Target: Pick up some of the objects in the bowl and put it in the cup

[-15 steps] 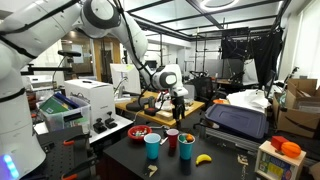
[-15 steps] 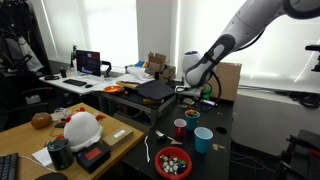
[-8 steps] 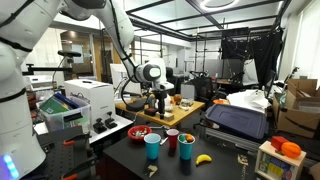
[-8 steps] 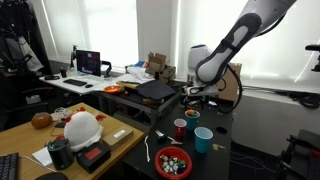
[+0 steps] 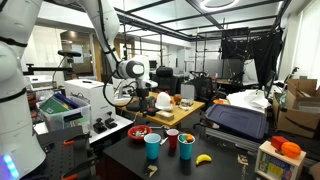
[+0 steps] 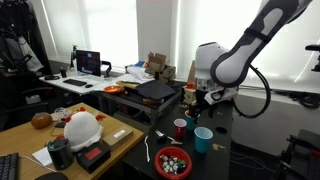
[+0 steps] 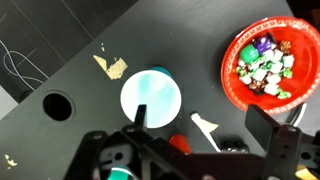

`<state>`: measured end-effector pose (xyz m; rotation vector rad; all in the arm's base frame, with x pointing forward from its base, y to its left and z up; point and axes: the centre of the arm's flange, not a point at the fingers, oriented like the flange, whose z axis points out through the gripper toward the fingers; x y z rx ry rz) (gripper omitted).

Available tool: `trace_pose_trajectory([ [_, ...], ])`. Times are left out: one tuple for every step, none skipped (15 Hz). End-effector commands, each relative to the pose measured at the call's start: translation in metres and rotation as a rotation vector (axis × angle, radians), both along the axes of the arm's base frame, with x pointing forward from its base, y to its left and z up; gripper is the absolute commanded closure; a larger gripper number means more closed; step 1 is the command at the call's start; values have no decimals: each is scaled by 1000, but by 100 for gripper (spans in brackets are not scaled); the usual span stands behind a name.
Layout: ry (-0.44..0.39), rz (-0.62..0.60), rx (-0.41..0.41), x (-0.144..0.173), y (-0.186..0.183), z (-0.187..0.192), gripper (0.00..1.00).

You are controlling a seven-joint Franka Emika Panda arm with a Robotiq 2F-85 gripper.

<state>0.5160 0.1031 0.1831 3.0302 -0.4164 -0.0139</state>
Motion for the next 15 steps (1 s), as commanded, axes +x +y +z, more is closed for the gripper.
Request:
trace_pose_trajectory([
  [11,67,-4,-25,41,-11,0],
  [14,75,-7,-28,50,-16,0],
  [11,71,-11,-28,61,-20,0],
  [10,59,-9,-29,69,-24,0],
  [19,25,-17,-29,76,-28,0],
  [17,-6,-20,-29,83,-33,0],
  [17,-46,-27,-29,87,-38,0],
  [14,-97,-36,-27,90,-46,0],
  [15,-151,-47,-24,92,-51,0],
  [13,-192,-52,-21,93,-56,0],
  [8,-236,-55,-17,94,-62,0],
  [3,-280,-60,-12,96,-66,0],
  [-6,-328,-61,-6,97,-71,0],
  [-13,-375,-62,0,98,-75,0],
  [-16,-430,-55,7,100,-77,0],
])
